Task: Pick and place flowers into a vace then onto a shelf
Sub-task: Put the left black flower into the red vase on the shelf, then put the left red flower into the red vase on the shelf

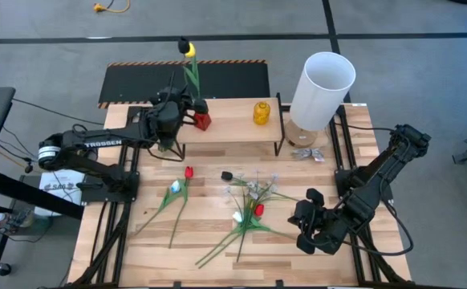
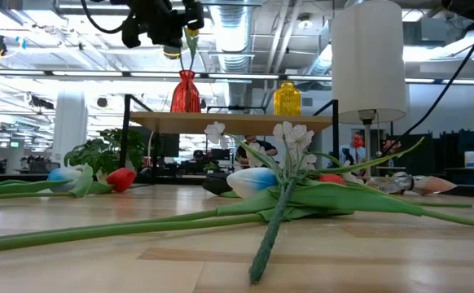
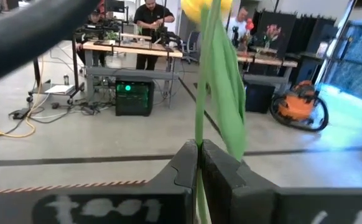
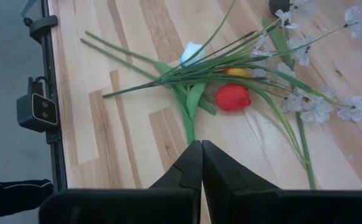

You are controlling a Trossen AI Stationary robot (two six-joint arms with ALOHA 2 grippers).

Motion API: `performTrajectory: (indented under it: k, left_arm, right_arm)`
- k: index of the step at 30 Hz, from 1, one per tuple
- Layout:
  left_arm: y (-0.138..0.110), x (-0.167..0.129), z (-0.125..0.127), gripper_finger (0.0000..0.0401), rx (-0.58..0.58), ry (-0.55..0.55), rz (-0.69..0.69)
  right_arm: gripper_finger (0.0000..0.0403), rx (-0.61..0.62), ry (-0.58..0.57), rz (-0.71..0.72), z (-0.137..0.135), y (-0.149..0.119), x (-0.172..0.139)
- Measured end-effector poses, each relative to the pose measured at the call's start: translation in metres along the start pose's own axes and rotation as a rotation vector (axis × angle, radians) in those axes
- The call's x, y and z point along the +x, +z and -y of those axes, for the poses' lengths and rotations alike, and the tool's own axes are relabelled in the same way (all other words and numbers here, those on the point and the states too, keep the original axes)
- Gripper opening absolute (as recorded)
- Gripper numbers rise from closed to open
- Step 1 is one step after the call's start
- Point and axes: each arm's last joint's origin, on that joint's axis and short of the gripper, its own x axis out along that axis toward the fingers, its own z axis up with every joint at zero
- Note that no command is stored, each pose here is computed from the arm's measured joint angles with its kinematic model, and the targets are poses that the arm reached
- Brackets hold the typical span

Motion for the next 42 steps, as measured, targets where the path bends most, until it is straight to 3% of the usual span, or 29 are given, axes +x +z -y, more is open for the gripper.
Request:
performTrajectory:
  k: [10, 16, 30, 37, 42]
  left_arm:
    - [-0.005, 0.001, 0.000, 0.0000, 0.018, 0.003, -0.024]
    - [-0.006, 0.001, 0.002, 0.0002, 0.037, -0.050, -0.039]
    - [-0.003, 0.000, -0.001, 0.0138, 0.035, -0.023, -0.027]
    - [0.010, -0.008, -0.007, 0.0161, -0.006, -0.023, -0.001]
    - [0.014, -0.015, -0.015, 0.0162, 0.047, -0.024, -0.023]
  right_arm:
    - [0.0000, 0.008, -0.008, 0.014, 0.000, 0.000, 0.000]
    - [0.0000, 0.008, -0.008, 0.014, 0.000, 0.000, 0.000]
    - [0.0000, 0.008, -0.007, 0.014, 0.000, 0.000, 0.000]
    - [0.0000, 0.008, -0.006, 0.014, 0.000, 0.000, 0.000]
    - [0.0000, 0.000, -0.006, 0.011, -0.001, -0.002, 0.000]
